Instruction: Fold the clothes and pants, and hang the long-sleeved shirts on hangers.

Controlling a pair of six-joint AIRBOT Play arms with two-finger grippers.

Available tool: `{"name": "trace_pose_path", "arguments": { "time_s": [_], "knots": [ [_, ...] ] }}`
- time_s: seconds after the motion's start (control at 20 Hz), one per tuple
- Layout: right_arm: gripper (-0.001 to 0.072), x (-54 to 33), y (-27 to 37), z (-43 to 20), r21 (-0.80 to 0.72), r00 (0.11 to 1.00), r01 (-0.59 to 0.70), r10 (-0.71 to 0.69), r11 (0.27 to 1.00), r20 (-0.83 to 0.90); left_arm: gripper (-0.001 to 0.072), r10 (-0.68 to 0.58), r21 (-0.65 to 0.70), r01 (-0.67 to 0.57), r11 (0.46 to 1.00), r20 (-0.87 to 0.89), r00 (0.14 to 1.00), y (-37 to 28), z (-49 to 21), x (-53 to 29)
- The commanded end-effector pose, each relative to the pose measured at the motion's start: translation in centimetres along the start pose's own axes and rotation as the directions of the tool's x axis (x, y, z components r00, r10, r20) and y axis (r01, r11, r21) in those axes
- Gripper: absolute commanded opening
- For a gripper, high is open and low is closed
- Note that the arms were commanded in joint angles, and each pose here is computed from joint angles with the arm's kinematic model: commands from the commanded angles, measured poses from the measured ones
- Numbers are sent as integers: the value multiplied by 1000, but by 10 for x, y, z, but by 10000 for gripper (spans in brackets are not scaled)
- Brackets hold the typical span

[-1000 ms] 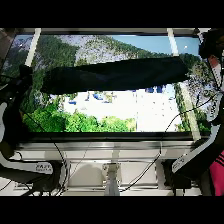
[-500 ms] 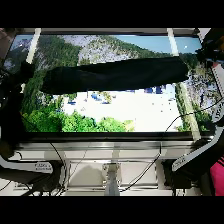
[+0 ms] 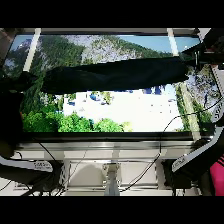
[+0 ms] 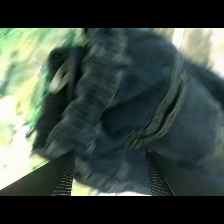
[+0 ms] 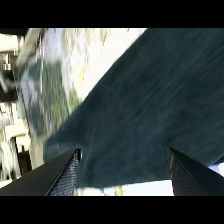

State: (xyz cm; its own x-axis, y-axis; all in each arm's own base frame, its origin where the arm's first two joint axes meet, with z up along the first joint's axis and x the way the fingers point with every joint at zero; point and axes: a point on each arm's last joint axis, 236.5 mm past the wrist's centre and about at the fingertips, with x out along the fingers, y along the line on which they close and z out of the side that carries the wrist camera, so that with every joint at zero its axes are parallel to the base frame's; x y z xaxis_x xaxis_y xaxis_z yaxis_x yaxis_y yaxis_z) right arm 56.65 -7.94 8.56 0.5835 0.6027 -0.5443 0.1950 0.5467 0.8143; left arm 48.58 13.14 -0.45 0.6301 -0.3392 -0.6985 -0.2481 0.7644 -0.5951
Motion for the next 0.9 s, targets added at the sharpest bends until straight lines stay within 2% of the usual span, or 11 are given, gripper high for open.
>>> {"name": "trace_pose_path", "arguments": {
  "time_s": [0.0, 0.2, 0.35, 0.65, 0.85],
  "knots": [
    [625, 3, 7, -31, -18, 992, -18, 15, 1000, -129, 502, 9, -36, -13, 999, -111, 994, 21, -16, 3],
    [625, -3, 8, -62, -16, 966, -21, 16, 1000, -257, 502, -4, -46, -2, 999, -135, 991, 32, -8, 23],
    [625, -3, 10, -67, -17, 961, -27, 21, 999, -276, 503, -71, -102, 59, 993, -116, 991, 27, 5, 37],
    [625, 10, 22, -75, -36, 955, -40, 27, 999, -295, 503, -20, -86, 11, 996, -104, 994, 46, 9, 54],
    [625, 23, 32, -78, -56, 955, -48, 29, 997, -295, 503, -16, -40, 10, 999, -129, 992, 37, 1, 68]
  ]
}}
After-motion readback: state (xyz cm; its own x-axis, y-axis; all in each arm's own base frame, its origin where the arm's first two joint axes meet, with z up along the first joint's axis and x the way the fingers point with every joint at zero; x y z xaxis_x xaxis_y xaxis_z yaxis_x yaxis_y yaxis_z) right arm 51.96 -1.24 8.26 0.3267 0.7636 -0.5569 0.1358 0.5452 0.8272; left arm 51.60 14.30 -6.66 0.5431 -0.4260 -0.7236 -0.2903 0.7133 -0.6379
